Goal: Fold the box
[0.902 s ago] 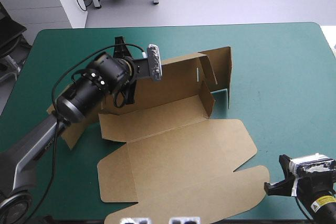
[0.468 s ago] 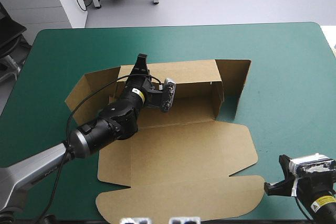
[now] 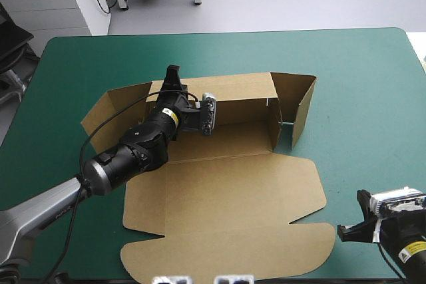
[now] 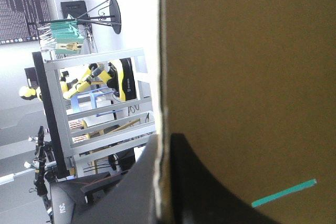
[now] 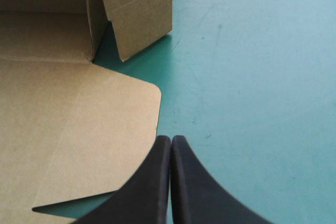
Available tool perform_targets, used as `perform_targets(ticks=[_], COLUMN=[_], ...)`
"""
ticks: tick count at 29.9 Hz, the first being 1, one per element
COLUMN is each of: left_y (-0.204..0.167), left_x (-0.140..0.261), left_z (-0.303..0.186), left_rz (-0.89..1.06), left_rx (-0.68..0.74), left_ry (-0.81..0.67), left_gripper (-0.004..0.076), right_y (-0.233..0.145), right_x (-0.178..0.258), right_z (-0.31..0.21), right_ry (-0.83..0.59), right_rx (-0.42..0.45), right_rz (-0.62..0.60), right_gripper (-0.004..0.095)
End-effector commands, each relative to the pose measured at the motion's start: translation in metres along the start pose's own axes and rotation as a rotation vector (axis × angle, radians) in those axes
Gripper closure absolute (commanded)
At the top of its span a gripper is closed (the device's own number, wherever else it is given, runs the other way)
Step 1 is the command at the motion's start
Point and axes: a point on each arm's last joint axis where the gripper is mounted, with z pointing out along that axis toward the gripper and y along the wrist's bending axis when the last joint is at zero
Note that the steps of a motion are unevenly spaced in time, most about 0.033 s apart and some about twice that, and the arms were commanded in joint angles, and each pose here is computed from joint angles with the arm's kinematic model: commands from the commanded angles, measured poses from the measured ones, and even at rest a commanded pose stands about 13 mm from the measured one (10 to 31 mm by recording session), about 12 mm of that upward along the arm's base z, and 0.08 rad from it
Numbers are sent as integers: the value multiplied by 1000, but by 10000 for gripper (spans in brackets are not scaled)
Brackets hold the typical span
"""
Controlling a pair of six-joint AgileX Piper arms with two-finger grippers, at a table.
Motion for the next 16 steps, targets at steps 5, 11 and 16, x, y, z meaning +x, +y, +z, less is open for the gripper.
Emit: perform_targets(ticks=[5, 11, 16], left_y=[41, 46, 42], left_x=[-3, -7, -11], left_z=[-25, -23, -16], left_rz=[-46, -20, -11], left_rx=[-35, -19, -10], left_ry=[-71, -81, -94], left_gripper=[729, 729, 729], right_y=[-2, -4, -5], right_x=[-71, -126, -170], right_z=[5, 29, 60], right_ry=[-57, -25, 21], right_rx=[23, 31, 34], right_rz=[-37, -63, -98], right_gripper=[922, 922, 922])
